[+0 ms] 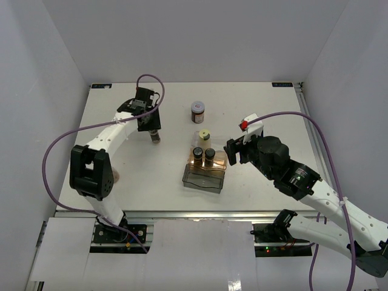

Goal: Organize the condiment bottles

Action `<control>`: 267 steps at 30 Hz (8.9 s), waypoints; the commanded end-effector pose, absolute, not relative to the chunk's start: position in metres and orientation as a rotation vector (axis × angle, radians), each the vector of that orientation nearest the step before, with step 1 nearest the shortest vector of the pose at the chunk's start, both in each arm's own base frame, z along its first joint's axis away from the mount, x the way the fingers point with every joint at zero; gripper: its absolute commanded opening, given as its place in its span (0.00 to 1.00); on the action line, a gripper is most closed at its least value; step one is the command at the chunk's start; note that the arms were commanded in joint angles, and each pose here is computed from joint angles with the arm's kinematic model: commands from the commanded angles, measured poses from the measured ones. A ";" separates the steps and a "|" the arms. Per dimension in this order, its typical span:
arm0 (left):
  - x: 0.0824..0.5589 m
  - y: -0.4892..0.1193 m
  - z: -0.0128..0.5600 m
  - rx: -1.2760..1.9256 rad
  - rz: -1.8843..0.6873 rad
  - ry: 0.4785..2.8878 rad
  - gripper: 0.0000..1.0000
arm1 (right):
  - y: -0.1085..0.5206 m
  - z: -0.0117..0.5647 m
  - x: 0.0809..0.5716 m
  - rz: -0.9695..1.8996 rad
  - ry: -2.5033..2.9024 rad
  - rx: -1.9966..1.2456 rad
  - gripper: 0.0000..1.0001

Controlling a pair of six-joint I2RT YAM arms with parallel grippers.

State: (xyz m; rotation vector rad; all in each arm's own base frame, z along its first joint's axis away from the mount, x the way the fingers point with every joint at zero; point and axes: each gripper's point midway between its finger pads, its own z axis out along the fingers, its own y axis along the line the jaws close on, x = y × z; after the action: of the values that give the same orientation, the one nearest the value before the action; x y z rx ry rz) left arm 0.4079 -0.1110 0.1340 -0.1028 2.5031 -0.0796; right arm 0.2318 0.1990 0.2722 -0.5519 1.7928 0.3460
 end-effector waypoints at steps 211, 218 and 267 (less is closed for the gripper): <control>0.293 -0.046 0.242 -0.283 -0.487 2.107 0.93 | 0.233 0.153 0.272 0.310 2.014 -0.660 0.08; 0.293 -0.045 0.241 -0.284 -0.478 2.110 0.92 | 0.229 0.136 0.274 0.302 2.031 -0.649 0.16; 0.295 -0.077 0.220 -0.262 -0.721 2.122 0.91 | 0.253 0.222 0.340 0.264 1.980 -0.591 0.79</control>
State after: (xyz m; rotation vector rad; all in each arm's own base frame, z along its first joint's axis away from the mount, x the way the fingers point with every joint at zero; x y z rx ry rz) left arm 0.2961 -0.0618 0.2170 -0.2955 2.1475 -0.6025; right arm 0.3078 0.2391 0.2014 -0.5894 2.0152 0.2942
